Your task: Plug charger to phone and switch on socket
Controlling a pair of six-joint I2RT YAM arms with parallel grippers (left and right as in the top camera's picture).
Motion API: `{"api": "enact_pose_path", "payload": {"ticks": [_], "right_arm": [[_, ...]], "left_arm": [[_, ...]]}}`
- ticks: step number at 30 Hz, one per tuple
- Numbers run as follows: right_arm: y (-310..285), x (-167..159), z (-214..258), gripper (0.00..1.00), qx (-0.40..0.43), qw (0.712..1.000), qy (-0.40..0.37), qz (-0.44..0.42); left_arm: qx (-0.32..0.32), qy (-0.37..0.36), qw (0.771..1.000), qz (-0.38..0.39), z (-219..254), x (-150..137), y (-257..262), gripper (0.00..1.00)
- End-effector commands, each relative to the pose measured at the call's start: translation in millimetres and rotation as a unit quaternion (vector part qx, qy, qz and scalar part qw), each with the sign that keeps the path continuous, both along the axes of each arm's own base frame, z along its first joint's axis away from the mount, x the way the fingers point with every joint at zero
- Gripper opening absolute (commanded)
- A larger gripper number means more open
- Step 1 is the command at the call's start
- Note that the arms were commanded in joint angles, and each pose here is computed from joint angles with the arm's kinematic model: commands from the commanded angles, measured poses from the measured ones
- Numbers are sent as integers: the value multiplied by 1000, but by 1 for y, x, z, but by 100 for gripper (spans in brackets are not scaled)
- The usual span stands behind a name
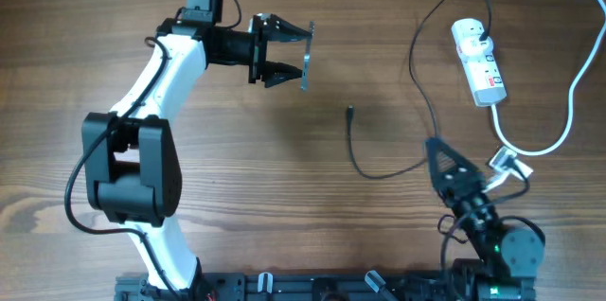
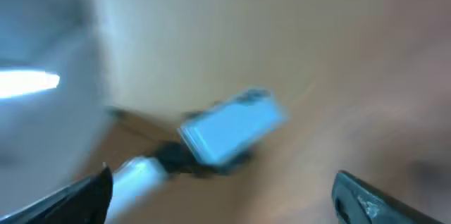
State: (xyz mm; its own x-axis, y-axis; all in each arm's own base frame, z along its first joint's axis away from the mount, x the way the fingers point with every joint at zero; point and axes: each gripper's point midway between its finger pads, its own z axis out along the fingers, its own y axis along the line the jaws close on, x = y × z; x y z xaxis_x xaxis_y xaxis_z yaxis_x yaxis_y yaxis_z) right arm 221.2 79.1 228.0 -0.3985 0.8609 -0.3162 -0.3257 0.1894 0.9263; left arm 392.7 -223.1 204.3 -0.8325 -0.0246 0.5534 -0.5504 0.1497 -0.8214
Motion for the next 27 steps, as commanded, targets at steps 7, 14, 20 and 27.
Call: {"api": "enact_pose_path", "payload": {"ticks": [7, 14, 20, 27], "right_arm": [[40, -43, 177, 99, -156, 972, -143, 102], [36, 41, 149, 100, -426, 879, 193, 96], [108, 92, 127, 99, -561, 784, 261, -42], [220, 131, 41, 93, -617, 751, 234, 5]], "left_arm": [[-30, 11, 999, 8, 33, 8, 10, 67], [-27, 8, 1000, 11, 33, 10, 10, 67], [-21, 7, 1000, 15, 31, 12, 10, 67], [-22, 7, 1000, 15, 31, 12, 10, 67]]}}
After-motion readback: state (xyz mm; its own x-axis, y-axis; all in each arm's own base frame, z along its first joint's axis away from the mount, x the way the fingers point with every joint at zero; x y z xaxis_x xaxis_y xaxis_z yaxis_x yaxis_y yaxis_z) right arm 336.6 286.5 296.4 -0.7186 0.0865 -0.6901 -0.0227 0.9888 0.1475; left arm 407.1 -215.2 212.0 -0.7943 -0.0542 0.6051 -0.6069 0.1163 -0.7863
